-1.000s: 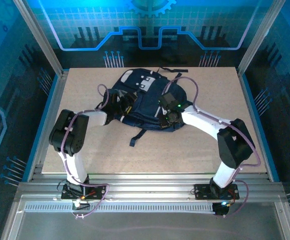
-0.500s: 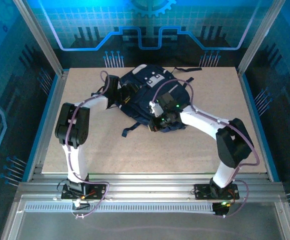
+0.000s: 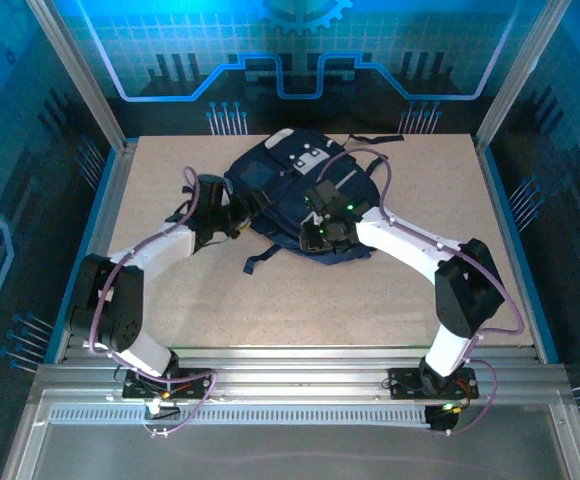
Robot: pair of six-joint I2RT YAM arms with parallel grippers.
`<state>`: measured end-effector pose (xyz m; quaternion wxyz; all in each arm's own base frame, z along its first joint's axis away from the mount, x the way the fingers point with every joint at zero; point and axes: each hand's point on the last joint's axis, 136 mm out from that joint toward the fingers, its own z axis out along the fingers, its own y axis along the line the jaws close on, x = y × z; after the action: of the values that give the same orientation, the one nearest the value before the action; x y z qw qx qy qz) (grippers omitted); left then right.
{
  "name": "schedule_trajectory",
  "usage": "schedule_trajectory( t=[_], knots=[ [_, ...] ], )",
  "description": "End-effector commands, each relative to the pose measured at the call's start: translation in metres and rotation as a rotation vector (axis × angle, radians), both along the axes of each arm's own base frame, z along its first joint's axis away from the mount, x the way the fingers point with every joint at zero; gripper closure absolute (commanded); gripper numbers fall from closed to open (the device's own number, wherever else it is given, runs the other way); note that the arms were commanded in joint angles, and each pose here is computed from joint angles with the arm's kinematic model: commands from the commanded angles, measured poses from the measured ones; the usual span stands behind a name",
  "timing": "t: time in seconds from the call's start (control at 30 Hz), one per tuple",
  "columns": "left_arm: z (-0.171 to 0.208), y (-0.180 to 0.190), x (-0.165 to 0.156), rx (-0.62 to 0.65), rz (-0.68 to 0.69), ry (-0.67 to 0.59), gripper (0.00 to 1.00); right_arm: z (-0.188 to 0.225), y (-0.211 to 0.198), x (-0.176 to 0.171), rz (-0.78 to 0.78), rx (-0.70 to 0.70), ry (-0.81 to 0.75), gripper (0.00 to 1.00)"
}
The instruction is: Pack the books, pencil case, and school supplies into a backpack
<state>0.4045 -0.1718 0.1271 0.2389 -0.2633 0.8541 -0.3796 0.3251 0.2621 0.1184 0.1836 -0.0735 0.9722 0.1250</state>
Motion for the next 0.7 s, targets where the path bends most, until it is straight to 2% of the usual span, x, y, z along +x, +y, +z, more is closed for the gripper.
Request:
schedule_trajectory(
  t=[0.0,0.1,0.3,0.33,0.43,0.5,0.67],
  knots=[
    [-0.012,-0.012,0.003,-0.055,0.045,0.004,0.18,-0.002,-0.002,0.004,-0.112,-0.052,-0.04,0.63],
    [-0.028,-0.021,0.003,-0.087,0.062,0.013,0.19,-0.014,-0.001,0.013,-0.16,-0.087,-0.036,0.66],
    [-0.053,-0.04,0.001,-0.094,0.063,0.041,0.19,-0.043,-0.001,0.029,-0.226,-0.158,-0.033,0.65],
    [-0.057,-0.042,0.0,-0.093,0.063,0.045,0.19,-0.047,-0.001,0.031,-0.229,-0.173,-0.034,0.67],
    [-0.072,-0.046,0.0,-0.099,0.072,0.059,0.2,-0.048,-0.007,0.032,-0.237,-0.208,-0.041,0.91],
    [-0.08,-0.048,0.003,-0.112,0.082,0.07,0.2,-0.044,-0.009,0.028,-0.231,-0.201,-0.047,1.0],
    [-0.091,-0.052,0.015,-0.125,0.1,0.078,0.19,-0.023,-0.001,0.015,-0.139,-0.113,-0.045,1.0]
  ],
)
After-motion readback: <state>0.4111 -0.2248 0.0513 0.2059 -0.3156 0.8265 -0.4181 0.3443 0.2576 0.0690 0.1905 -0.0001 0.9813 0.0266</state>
